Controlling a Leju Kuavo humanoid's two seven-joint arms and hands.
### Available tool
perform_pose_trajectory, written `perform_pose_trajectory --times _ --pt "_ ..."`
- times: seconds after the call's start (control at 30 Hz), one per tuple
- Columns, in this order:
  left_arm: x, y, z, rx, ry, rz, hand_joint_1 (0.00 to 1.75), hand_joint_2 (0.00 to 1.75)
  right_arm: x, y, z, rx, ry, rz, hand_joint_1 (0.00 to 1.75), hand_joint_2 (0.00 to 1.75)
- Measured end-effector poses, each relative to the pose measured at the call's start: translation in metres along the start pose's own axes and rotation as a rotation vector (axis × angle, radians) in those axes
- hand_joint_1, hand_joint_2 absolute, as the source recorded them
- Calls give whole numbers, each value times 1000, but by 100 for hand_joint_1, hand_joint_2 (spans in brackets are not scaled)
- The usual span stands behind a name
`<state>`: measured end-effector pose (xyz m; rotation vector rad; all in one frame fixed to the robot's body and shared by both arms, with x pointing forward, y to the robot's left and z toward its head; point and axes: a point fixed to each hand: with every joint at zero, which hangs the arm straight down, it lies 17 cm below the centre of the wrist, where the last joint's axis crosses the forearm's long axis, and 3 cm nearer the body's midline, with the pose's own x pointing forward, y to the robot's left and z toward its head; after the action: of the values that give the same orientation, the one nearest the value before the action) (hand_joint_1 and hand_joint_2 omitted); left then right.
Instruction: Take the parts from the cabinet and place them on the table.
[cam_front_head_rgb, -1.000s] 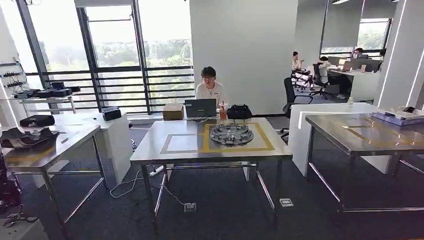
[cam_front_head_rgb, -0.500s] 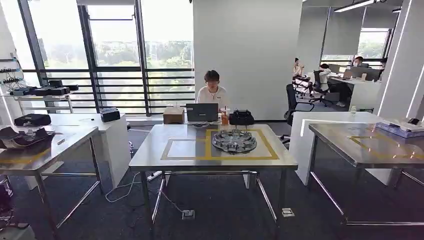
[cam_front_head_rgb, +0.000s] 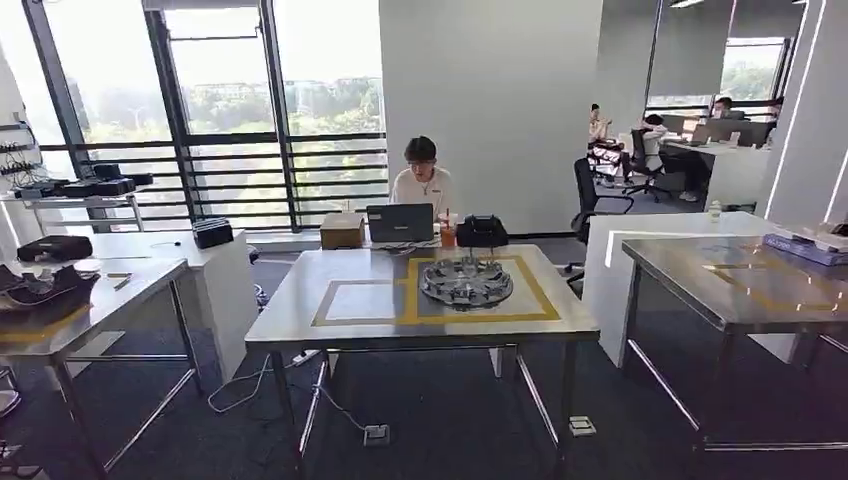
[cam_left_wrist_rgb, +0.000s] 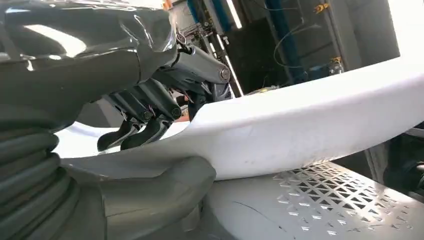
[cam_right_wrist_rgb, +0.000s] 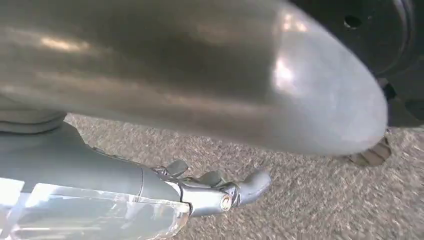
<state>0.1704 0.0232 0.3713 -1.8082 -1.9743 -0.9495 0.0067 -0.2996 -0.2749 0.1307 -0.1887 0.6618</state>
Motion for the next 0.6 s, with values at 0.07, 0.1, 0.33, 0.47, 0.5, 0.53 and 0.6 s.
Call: perform_pose_trajectory --times 0.07,0.1,0.33,0.47,0.5,0.53,0.6 --pt "0 0 1 2 1 2 175 175 0 0 0 1 0 0 0 0" --pt "0 0 1 2 1 2 175 175 0 1 0 1 2 0 0 0" --pt "-1 0 1 2 1 2 175 175 -2 2 0 2 6 -1 0 0" --pt "0 0 1 2 -1 1 175 175 2 3 -1 4 2 -1 0 0" --pt "1 0 0 1 -6 0 175 175 1 4 -1 7 2 0 0 0" --pt "2 0 -1 0 -7 -1 175 175 3 3 -1 5 -1 0 0 0" --pt "1 0 -1 2 -9 2 175 175 3 -1 -1 0 -1 1 0 0"
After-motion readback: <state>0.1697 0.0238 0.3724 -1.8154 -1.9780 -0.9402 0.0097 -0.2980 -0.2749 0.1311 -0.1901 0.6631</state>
